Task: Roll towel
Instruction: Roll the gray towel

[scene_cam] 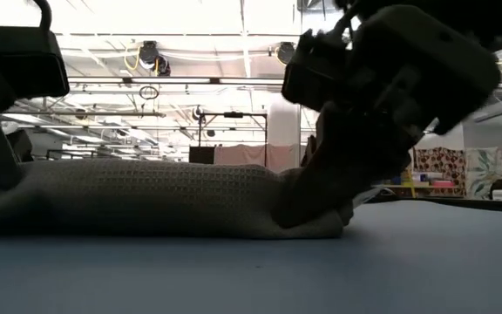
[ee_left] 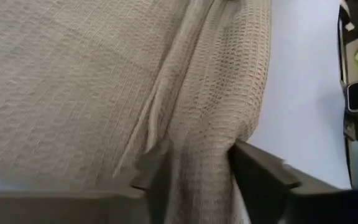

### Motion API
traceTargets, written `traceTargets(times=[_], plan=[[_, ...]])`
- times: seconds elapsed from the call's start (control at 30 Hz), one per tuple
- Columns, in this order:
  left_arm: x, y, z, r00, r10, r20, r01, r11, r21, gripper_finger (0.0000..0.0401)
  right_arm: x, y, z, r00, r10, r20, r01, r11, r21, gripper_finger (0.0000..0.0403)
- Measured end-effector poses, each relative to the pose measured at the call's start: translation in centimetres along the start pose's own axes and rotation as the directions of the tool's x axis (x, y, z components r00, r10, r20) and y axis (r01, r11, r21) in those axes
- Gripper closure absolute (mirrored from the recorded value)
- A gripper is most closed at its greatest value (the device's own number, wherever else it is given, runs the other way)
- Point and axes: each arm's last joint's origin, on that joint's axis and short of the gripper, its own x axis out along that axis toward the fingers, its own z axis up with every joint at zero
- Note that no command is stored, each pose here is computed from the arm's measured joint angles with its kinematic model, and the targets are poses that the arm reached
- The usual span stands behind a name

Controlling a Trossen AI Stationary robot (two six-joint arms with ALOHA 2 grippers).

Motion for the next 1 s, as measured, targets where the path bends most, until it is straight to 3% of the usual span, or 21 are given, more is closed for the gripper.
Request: traceTargets(times=[0.2,0.37,0.53,0.8,1.0], plan=[[-2.7,-0.7,1.5,0.999,-0.05,-0.018,0.05,0.999,0.004,0.0154,0.0,-1.5,0.7,0.996,0.066,-0.057,-0.057,0.987,0.149,0.0382],[-4.5,-2.7,2.4,0.968,-0.181,0.175,0.144,0.969,0.202,0.0144,0.0,-2.7,1.1,0.994,0.087,-0.073,-0.066,0.966,0.252,0.0389],[-3.6,-3.4,0.7,0.947,-0.18,0.265,0.064,0.918,0.392,0.0143,0.0,-3.7,1.6,0.995,0.076,-0.067,-0.051,0.947,0.316,0.039],[0.0,-3.2,-2.4,0.968,-0.081,0.238,-0.047,0.871,0.489,0.0109,-0.1,-4.8,2.2,0.992,0.108,-0.068,-0.074,0.923,0.379,0.039],[1.4,-2.6,-3.1,0.948,0.017,0.319,-0.195,0.821,0.536,0.0081,-0.1,-5.0,2.3,0.991,0.114,-0.065,-0.079,0.914,0.398,0.0387]])
